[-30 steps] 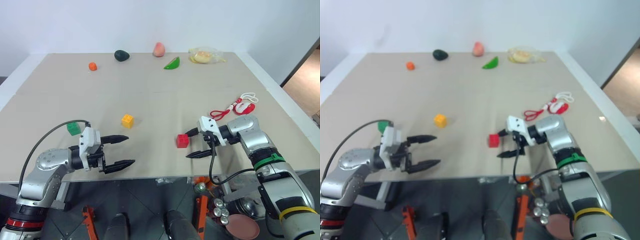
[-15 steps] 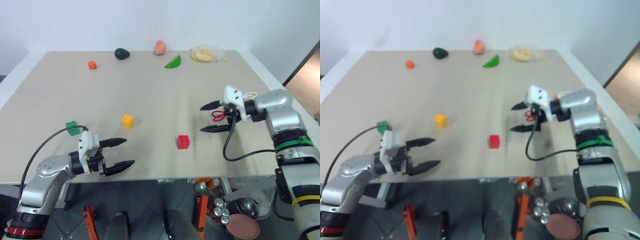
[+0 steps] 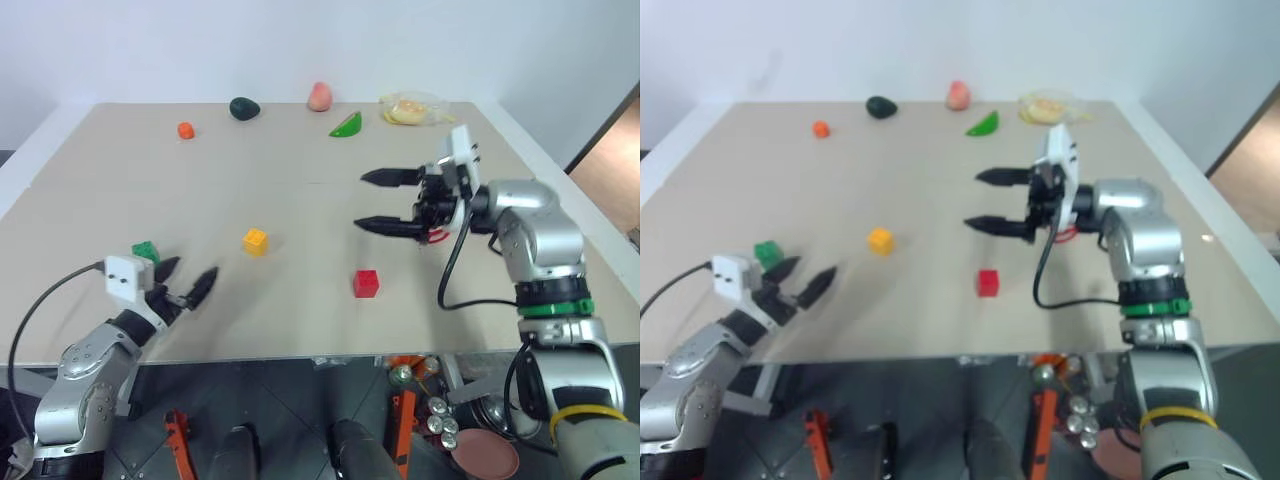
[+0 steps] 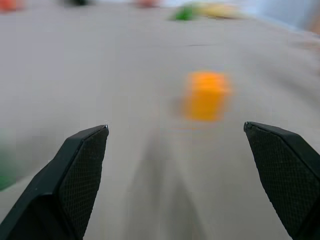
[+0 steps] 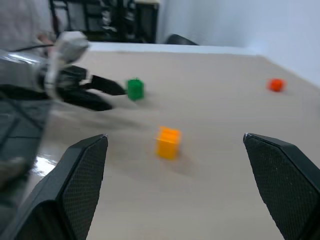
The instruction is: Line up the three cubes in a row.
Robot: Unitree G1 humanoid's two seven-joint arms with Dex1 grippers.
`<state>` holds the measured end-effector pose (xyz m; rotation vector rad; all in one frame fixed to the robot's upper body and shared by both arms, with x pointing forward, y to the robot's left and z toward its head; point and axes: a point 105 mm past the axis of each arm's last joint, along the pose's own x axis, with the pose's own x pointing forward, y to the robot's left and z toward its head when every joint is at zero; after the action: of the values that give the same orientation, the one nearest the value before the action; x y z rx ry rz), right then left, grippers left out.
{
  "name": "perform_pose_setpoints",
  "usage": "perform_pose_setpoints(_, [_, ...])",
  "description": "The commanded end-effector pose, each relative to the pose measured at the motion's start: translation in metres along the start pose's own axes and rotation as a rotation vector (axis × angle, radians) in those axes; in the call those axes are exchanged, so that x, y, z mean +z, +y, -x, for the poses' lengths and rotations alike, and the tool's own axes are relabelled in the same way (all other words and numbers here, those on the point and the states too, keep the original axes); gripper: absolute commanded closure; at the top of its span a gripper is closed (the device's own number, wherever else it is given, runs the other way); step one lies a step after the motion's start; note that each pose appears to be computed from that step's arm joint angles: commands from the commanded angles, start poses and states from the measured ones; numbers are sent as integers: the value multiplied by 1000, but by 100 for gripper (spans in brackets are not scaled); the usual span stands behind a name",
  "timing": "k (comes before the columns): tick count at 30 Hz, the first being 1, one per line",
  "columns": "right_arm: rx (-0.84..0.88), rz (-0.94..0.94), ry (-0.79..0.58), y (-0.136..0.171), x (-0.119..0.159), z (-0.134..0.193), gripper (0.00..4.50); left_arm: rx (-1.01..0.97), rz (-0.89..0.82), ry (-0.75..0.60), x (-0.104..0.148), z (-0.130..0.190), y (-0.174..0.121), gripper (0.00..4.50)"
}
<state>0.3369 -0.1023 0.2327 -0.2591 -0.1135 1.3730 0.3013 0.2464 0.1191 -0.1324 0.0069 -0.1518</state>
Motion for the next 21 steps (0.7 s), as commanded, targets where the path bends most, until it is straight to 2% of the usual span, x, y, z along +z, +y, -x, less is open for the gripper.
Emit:
perform_pose_setpoints(1, [37,35,-22,16,10,-8,1,178,0,-26,12,5,23,0])
perform_pose_setpoints(10, [40,-2,-43,35,4,-16,1,195,-19,55,0,-11,10,0])
perform_pose_setpoints(21, [-20,-48,-48,44,-1,-12,1,346,-65,81,3,-26,41,0])
